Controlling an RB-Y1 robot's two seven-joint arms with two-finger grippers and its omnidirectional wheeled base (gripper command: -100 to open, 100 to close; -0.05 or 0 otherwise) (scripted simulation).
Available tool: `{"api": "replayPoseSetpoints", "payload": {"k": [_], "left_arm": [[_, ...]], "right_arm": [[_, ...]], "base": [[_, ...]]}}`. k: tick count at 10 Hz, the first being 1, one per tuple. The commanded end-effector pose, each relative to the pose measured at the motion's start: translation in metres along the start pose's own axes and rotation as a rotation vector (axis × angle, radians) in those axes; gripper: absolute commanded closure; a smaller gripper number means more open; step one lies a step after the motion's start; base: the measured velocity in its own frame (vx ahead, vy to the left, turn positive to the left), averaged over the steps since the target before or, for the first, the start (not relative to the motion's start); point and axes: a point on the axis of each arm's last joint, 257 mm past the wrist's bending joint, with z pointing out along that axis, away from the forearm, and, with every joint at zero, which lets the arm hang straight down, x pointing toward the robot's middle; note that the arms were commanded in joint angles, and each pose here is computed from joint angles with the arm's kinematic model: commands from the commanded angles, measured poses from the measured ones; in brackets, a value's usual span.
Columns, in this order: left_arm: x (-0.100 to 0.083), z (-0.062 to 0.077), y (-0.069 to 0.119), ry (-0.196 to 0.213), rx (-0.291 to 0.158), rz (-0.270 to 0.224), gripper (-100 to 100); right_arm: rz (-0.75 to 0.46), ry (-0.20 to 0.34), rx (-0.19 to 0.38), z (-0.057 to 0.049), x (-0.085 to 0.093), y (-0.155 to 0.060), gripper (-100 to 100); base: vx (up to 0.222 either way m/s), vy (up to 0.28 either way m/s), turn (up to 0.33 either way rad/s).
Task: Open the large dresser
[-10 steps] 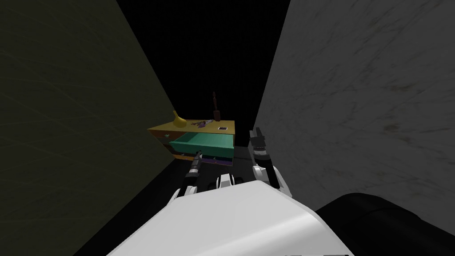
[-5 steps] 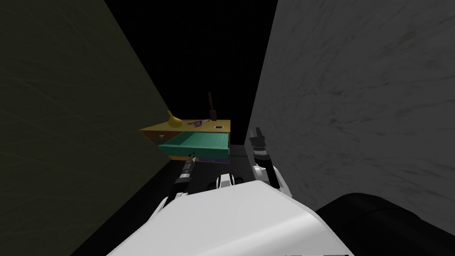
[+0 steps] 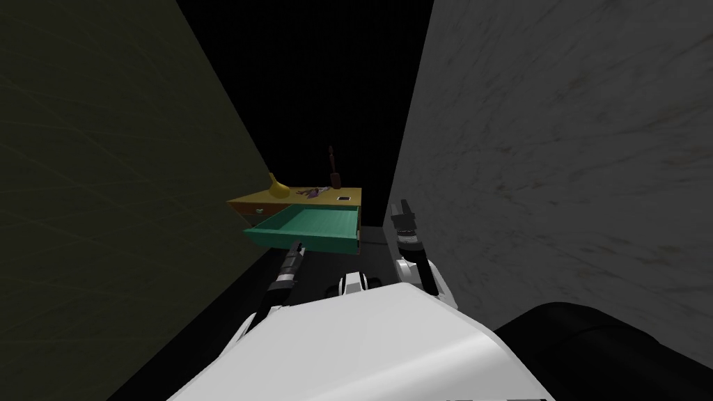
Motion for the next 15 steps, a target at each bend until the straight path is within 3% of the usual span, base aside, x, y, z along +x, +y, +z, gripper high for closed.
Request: {"api": "replayPoseSetpoints", "payload": {"k": [1,8,9,10,11,15], "left_arm": [[-0.007,-0.002,-0.015,0.004,0.0,0.0,-100],[-0.014,-0.007,-0.044,0.018,0.002,-0.001,-100],[-0.014,-0.007,-0.045,0.018,0.003,-0.001,-100],[-0.013,-0.012,-0.026,0.015,-0.042,-0.008,-100],[-0.014,-0.014,-0.023,0.013,-0.051,-0.009,0],[-0.016,-0.018,-0.012,0.008,-0.079,-0.01,0]], "right_arm": [[0.0,0.0,0.0,0.0,0.0,0.0,0],[0.0,0.0,0.0,0.0,0.0,0.0,0],[0.0,0.0,0.0,0.0,0.0,0.0,0],[0.0,0.0,0.0,0.0,0.0,0.0,0],[0.0,0.0,0.0,0.0,0.0,0.0,0],[0.0,0.0,0.0,0.0,0.0,0.0,0]], "base": [[0.032,-0.03,0.013],[0.019,-0.018,0.011],[0.012,-0.009,0.003],[0.01,0.0,-0.001],[0.006,0.003,0.004],[0.0,0.0,0.0]]}}
